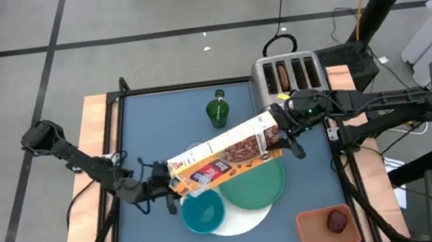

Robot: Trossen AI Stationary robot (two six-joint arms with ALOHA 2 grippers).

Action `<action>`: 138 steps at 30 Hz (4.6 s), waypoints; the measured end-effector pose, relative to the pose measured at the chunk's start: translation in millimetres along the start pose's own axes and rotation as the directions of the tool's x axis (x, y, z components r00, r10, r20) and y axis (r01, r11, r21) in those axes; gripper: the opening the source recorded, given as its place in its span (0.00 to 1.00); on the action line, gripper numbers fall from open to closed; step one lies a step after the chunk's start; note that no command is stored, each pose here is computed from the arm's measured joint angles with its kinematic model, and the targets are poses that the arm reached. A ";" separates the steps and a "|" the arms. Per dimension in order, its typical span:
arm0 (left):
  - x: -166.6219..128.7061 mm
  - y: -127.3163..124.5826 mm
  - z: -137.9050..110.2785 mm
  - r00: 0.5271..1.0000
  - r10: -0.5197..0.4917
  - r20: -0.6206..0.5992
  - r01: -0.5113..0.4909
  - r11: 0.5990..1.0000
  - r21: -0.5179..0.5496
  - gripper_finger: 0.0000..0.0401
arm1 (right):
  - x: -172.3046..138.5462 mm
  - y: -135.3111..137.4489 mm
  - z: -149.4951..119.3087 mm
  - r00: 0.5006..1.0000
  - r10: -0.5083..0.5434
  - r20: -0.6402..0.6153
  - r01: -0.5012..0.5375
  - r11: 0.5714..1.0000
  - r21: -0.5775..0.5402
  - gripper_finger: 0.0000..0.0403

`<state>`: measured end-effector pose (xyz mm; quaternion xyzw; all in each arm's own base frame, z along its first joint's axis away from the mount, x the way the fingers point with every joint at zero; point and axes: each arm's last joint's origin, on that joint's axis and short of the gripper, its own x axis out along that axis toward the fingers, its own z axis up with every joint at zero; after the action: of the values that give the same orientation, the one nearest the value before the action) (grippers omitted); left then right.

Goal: Arrange a breakfast setting
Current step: Pour the cereal from the cereal box into the blue bowl

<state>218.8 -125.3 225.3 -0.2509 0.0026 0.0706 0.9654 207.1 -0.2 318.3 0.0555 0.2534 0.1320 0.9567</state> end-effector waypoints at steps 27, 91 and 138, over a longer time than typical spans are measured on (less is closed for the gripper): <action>0.7 -11.6 -39.9 0.980 0.012 -0.198 -0.040 0.989 -0.140 0.37 | -25.0 14.0 0.2 0.995 0.081 0.052 -0.078 0.996 -0.047 0.44; -65.2 -10.3 23.7 0.957 -0.094 -0.274 0.049 0.985 -0.167 0.37 | 8.1 30.4 33.5 0.981 0.049 -0.188 -0.103 0.950 -0.293 0.44; -66.8 -8.9 27.7 0.965 -0.079 -0.252 0.056 0.993 -0.100 0.37 | 13.5 28.7 50.4 0.986 0.024 -0.165 -0.083 0.929 -0.360 0.44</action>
<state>153.0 -128.6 256.5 -0.3020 0.1151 0.0048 0.9463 237.0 29.1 360.6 -0.1270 0.2977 0.2068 0.9233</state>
